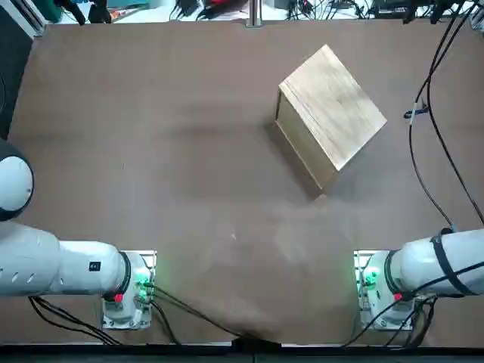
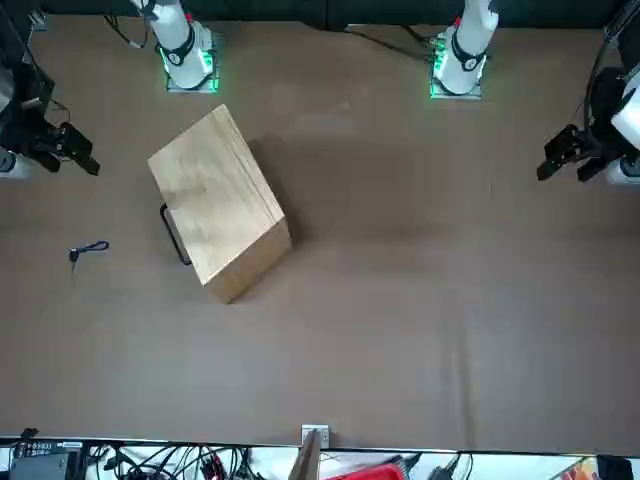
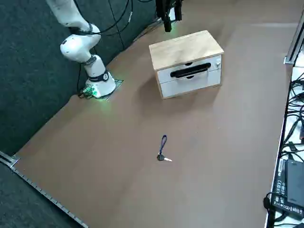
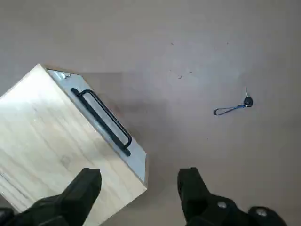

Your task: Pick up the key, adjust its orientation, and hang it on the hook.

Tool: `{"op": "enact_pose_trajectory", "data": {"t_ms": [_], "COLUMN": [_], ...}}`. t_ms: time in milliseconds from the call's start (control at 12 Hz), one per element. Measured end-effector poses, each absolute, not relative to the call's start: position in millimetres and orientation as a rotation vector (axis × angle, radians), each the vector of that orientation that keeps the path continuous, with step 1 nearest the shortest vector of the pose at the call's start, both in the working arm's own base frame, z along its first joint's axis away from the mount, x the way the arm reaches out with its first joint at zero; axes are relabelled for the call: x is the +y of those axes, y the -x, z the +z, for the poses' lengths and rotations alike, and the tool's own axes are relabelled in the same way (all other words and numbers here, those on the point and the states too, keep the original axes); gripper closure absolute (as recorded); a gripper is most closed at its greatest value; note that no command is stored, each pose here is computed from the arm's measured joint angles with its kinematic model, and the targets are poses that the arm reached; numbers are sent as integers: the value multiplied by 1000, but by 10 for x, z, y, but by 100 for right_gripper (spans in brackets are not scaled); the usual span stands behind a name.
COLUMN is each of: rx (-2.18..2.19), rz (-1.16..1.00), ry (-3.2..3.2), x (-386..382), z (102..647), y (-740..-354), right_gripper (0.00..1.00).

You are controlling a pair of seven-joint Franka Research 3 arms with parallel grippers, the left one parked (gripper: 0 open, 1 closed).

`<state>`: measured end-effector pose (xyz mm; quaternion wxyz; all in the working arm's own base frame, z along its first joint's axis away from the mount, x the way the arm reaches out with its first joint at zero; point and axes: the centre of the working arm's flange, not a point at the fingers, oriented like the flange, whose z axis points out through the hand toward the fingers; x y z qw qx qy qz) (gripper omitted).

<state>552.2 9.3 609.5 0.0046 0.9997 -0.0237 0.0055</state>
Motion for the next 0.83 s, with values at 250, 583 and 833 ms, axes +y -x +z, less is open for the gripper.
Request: {"op": "enact_pose_trajectory", "data": {"t_ms": [250, 583, 833], "rx": [-74, -75, -75], "rz": [17, 18, 18], "ry": [-3131, -3131, -3131], "x": [93, 93, 93], "z": [6095, 6095, 6096], "y": [-5522, -5522, -5522], "right_gripper": [0, 0, 0]}}
